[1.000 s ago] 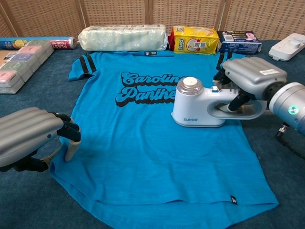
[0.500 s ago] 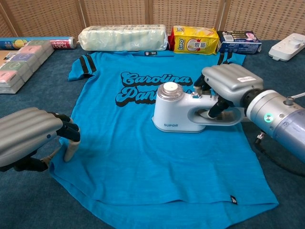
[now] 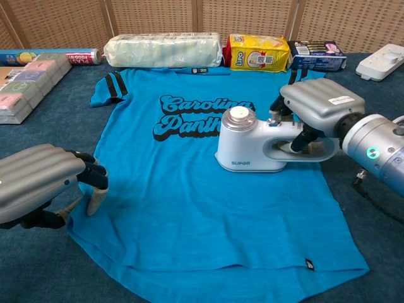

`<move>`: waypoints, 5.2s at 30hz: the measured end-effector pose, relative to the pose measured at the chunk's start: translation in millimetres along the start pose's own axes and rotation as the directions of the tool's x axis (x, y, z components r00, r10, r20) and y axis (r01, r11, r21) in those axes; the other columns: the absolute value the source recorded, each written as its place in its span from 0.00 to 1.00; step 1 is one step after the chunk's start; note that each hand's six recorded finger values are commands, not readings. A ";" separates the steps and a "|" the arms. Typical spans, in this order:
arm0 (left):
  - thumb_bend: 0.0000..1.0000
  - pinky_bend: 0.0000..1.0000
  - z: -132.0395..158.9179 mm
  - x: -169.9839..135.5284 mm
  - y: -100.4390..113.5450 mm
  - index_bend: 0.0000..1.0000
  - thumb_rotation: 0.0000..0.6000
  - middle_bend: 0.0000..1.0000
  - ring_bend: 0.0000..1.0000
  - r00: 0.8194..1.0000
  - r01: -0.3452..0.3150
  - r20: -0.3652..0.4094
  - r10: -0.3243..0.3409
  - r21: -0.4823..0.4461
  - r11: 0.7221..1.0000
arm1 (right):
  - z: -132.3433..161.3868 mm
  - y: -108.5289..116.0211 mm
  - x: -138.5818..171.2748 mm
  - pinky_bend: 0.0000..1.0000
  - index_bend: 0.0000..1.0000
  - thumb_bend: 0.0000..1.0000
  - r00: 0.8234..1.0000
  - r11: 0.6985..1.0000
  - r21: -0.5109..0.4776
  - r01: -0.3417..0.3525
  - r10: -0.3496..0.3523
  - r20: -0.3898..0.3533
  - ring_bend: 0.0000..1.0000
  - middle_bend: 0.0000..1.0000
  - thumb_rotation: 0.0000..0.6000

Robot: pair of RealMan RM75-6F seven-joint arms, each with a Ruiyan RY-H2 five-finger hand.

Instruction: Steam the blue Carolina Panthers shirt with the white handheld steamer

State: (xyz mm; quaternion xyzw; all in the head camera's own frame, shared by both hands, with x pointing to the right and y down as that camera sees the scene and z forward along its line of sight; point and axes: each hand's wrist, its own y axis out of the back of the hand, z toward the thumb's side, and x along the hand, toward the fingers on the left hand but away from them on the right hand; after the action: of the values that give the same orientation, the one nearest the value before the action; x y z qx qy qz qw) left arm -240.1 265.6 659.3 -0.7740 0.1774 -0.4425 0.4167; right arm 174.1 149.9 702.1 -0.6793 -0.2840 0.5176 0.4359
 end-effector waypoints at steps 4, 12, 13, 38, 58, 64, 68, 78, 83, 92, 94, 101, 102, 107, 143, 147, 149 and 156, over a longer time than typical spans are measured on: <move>0.56 0.33 1.0 0.7 -0.4 0.61 1.00 0.45 0.32 1.000 0.001 0.002 -0.001 0.001 1.000 | -10.9 -1.8 2.6 0.77 0.66 0.33 1.000 1.000 0.008 -0.008 0.008 0.020 0.79 0.72 1.00; 0.56 0.33 0.3 1.1 0.0 0.61 1.00 0.45 0.32 1.000 0.002 0.000 -0.002 0.005 1.000 | 0.5 -3.9 6.8 0.77 0.66 0.34 1.000 1.000 -0.003 -0.016 0.016 -0.018 0.79 0.72 1.00; 0.56 0.33 -0.3 0.8 -0.1 0.61 1.00 0.45 0.32 1.000 0.003 -0.002 -0.003 0.005 1.000 | 4.7 -3.4 7.5 0.77 0.66 0.34 0.999 1.000 -0.005 -0.016 0.016 -0.030 0.79 0.72 1.00; 0.56 0.33 -2.7 1.2 -2.7 0.61 1.00 0.45 0.32 1.000 0.009 0.000 -0.009 0.004 1.000 | 61.0 -11.7 50.5 0.77 0.66 0.33 0.976 0.994 -0.028 -0.103 0.095 -0.197 0.79 0.72 1.00; 0.56 0.33 -2.2 1.4 -3.8 0.61 1.00 0.45 0.32 1.000 0.013 0.000 -0.013 0.006 1.000 | 70.3 -15.6 70.8 0.77 0.66 0.33 0.959 0.988 -0.023 -0.154 0.144 -0.244 0.79 0.72 1.00; 0.56 0.33 -2.5 1.7 -3.9 0.61 1.00 0.45 0.32 1.000 0.014 -0.001 -0.014 0.007 1.000 | 63.6 -12.8 60.6 0.77 0.66 0.33 0.968 0.991 -0.030 -0.134 0.124 -0.217 0.79 0.72 1.00; 0.56 0.33 -2.3 2.3 -3.5 0.61 1.00 0.45 0.32 1.000 0.013 -0.001 -0.013 0.007 1.000 | 56.3 -11.6 51.2 0.77 0.66 0.33 0.975 0.993 -0.024 -0.119 0.112 -0.191 0.79 0.72 1.00; 0.56 0.33 -2.4 2.8 -3.4 0.61 1.00 0.45 0.32 1.000 0.013 -0.004 -0.013 0.007 1.000 | 34.4 -12.6 29.3 0.77 0.66 0.33 0.988 0.995 -0.005 -0.096 0.095 -0.122 0.79 0.72 1.00; 0.56 0.33 -2.6 3.3 -3.3 0.61 1.00 0.45 0.32 1.000 0.013 -0.006 -0.013 0.007 1.000 | 21.1 -13.7 18.5 0.77 0.66 0.33 0.993 0.996 0.006 -0.085 0.085 -0.083 0.79 0.72 1.00; 0.56 0.33 -2.5 4.3 -3.7 0.61 1.00 0.45 0.32 1.000 0.017 -0.007 -0.017 0.007 1.000 | -6.6 -11.5 -3.5 0.77 0.66 0.33 0.999 0.998 0.019 -0.054 0.054 0.002 0.79 0.72 1.00; 0.56 0.33 -2.4 4.4 -3.8 0.61 1.00 0.45 0.32 1.000 0.017 -0.007 -0.017 0.008 1.000 | -11.9 -10.6 -7.6 0.77 0.66 0.33 0.999 0.999 0.020 -0.048 0.047 0.018 0.79 0.72 1.00; 0.56 0.33 -1.7 5.0 -3.7 0.61 1.00 0.45 0.32 1.000 0.018 -0.006 -0.018 0.009 1.000 | -22.5 -10.1 -16.4 0.77 0.66 0.33 0.998 0.999 0.027 -0.039 0.037 0.052 0.79 0.72 1.00; 0.56 0.33 -1.6 5.0 -3.6 0.61 1.00 0.45 0.32 1.000 0.018 -0.006 -0.017 0.009 1.000 | -23.4 -10.3 -17.2 0.77 0.66 0.33 0.998 0.999 0.029 -0.039 0.037 0.055 0.79 0.72 1.00; 0.56 0.33 -2.4 4.9 -3.7 0.61 1.00 0.45 0.32 1.000 0.018 -0.009 -0.018 0.010 1.000 | -24.3 -10.4 -19.2 0.77 0.66 0.33 0.998 0.999 0.031 -0.036 0.034 0.056 0.79 0.72 1.00; 0.56 0.33 -1.0 6.2 -5.7 0.61 1.00 0.45 0.32 1.000 0.021 -0.004 -0.021 0.006 1.000 | 7.0 -8.9 2.1 0.76 0.66 0.32 0.996 0.996 0.068 -0.059 0.064 -0.067 0.79 0.72 1.00; 0.56 0.33 -0.8 6.5 -6.0 0.61 1.00 0.46 0.32 1.000 0.022 -0.004 -0.022 0.006 1.000 | -8.5 -6.0 -5.5 0.76 0.66 0.32 0.998 0.995 0.089 -0.045 0.047 -0.028 0.79 0.72 1.00; 0.56 0.33 -0.6 6.7 -5.9 0.61 1.00 0.45 0.32 1.000 0.022 -0.004 -0.022 0.006 1.000 | -15.0 -4.4 -8.6 0.76 0.66 0.32 0.999 0.994 0.099 -0.038 0.039 -0.013 0.79 0.72 1.00; 0.56 0.33 -1.1 7.0 -5.6 0.61 1.00 0.45 0.32 1.000 0.021 -0.006 -0.021 0.008 1.000 | -36.2 -0.4 -17.8 0.76 0.66 0.32 0.999 0.992 0.122 -0.032 0.027 0.039 0.79 0.72 1.00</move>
State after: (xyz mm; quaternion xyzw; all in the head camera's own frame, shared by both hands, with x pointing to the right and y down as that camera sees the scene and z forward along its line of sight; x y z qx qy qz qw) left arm -237.7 263.8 667.8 -0.7729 0.1689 -0.4498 0.4145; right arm 203.1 124.4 713.6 -0.6456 -0.2497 0.5531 0.4637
